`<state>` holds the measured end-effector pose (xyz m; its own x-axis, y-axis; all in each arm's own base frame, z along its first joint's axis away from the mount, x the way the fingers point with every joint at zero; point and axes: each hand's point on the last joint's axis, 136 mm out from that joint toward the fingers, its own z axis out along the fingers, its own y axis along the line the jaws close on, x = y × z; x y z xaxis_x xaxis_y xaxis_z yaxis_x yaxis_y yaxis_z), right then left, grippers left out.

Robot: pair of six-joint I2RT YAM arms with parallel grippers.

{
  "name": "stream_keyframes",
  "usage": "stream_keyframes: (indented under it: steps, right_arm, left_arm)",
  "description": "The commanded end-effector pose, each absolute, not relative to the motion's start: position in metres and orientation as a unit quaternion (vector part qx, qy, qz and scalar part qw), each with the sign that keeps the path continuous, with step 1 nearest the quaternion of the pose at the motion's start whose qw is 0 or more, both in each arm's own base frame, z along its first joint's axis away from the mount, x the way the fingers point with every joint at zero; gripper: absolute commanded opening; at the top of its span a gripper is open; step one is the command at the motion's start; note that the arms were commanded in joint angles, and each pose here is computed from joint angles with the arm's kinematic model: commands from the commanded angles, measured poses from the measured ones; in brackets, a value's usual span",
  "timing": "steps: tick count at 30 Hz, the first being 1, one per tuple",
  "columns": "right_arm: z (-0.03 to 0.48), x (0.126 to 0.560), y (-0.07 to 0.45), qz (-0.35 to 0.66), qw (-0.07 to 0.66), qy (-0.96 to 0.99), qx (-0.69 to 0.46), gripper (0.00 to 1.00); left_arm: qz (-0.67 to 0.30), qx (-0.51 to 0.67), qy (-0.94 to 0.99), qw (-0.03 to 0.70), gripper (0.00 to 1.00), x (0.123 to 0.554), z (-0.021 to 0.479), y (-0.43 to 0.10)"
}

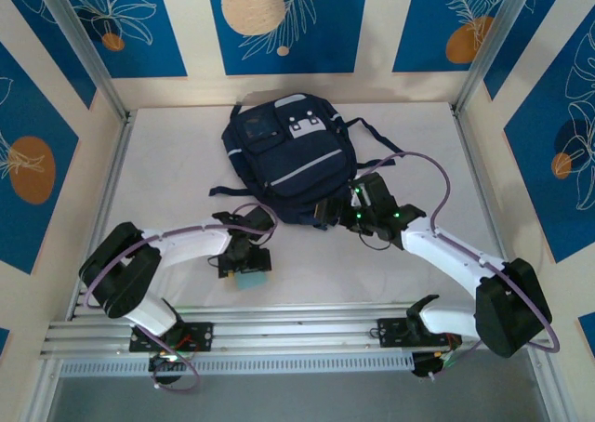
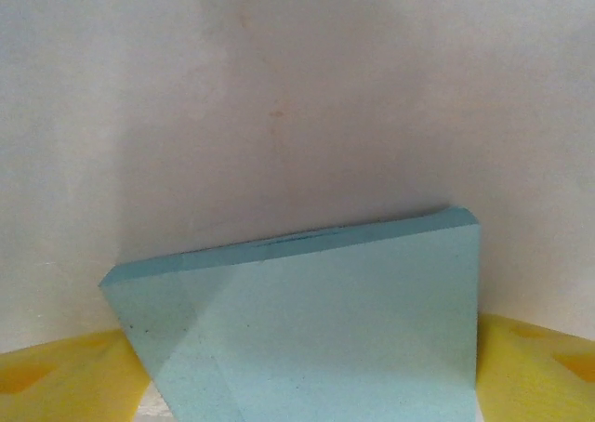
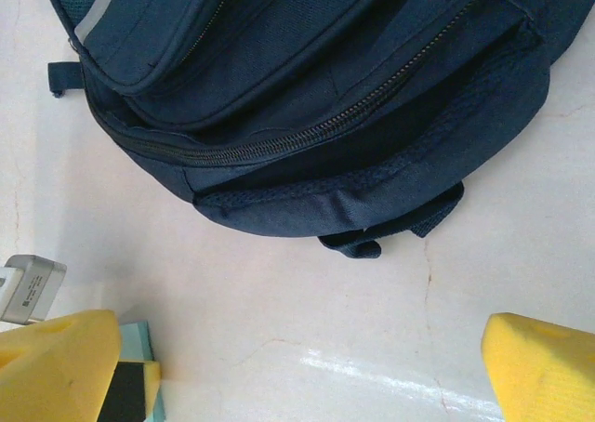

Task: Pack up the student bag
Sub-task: Pick up the notebook from the bottom-center of the table, then pass the notebook.

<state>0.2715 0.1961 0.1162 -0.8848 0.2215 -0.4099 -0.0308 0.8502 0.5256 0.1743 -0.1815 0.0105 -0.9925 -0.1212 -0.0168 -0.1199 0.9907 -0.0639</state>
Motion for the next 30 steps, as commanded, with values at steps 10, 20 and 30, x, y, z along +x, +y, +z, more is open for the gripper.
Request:
stream_keyframes:
  steps: [10,20,30]
  right_arm:
    - [0.13,0.258,0.224,0.342,0.244,0.907,-0.027,1.0]
    - [0.154,0.234,0.269,0.468,0.243,0.842,-0.115,0.98]
    - [0.146,0.239,0.277,0.483,0.276,0.821,-0.129,0.92]
  left_arm:
    - [-0.067,-0.046,0.992,0.096,0.74,0.215,0.041,-0.201]
    - [-0.221,-0.106,0.952,0.182,0.73,0.281,0.109,-0.248]
    - [-0.362,-0.16,0.902,0.175,0.67,0.304,0.135,-0.295]
